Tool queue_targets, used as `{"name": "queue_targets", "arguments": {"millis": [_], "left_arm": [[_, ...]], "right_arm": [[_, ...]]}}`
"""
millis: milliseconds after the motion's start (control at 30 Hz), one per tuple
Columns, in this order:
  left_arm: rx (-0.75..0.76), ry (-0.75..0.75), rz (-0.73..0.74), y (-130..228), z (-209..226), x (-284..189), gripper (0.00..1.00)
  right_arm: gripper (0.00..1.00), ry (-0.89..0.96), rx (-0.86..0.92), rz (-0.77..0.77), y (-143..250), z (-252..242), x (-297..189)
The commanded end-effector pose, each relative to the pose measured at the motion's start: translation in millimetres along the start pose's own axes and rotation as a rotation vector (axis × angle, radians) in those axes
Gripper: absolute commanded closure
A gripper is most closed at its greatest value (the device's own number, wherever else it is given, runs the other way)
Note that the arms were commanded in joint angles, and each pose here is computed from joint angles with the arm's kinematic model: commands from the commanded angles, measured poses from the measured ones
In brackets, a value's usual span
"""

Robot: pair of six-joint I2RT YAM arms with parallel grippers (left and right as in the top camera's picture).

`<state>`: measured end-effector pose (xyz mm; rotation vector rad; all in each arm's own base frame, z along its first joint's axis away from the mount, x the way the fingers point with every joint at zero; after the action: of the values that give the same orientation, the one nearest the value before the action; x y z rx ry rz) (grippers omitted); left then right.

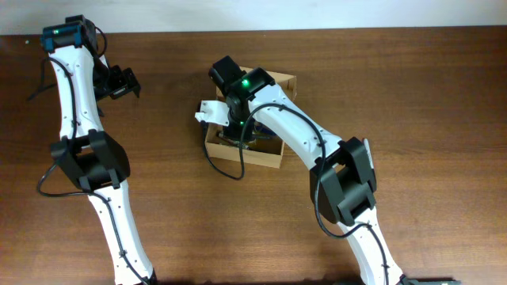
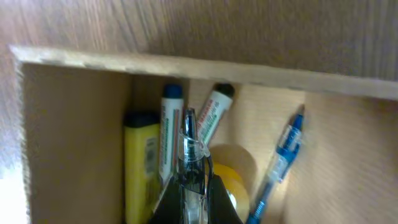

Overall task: Pack container
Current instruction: 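Carry the clear pen into the box and release it, then grasp the black Sharpie marker with the right gripper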

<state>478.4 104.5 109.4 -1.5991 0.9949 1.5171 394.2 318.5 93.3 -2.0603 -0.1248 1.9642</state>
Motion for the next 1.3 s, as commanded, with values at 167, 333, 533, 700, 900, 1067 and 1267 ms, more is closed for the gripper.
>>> {"name": "queue_targets", "arguments": {"millis": [167, 333, 533, 700, 900, 1067, 1267], "left_arm": [[-0.003, -0.013, 0.009, -0.5, 3.5, 5.1, 0.0], [-0.003, -0.013, 0.009, -0.5, 3.5, 5.1, 0.0], [-0.003, -0.013, 0.008, -0.6, 3.5, 5.1, 0.0], [-0.003, -0.013, 0.009, -0.5, 3.5, 5.1, 0.0], [-0.003, -0.013, 0.009, -0.5, 3.5, 5.1, 0.0], [-0.003, -0.013, 0.009, -0.5, 3.5, 5.1, 0.0], [-0.003, -0.013, 0.009, -0.5, 3.5, 5.1, 0.0]], "right_arm": [[0.48, -0.006, 0.147, -0.036, -6.1, -1.0, -9.2], [0.44, 0.134, 0.267, -0.016, -7.1, -15.8, -55.8], [0.44, 0.441, 0.404, -0.066, 4.0, -38.0, -161.3], [0.43, 0.592, 0.573, -0.219, 46.4, -46.8, -265.5], [0.39, 0.754, 0.839, -0.232, 165.2, -55.2, -344.6], [0.39, 0.64, 1.112, -0.172, 249.6, -56.6, -310.7], [0.28, 0.39, 1.344, 0.015, 315.4, -45.8, -194.6]]}}
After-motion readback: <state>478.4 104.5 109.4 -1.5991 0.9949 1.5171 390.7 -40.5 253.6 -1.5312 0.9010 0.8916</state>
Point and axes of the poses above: each gripper's point midway between its finger pads, its own x axis out along the fingers, its own z axis along the line the jaws close on, y = z × x, the point moved 3 cm from there along -x, back along the fingers, and after that the axes turned 2 degrees about x, right-handed, at the moved point
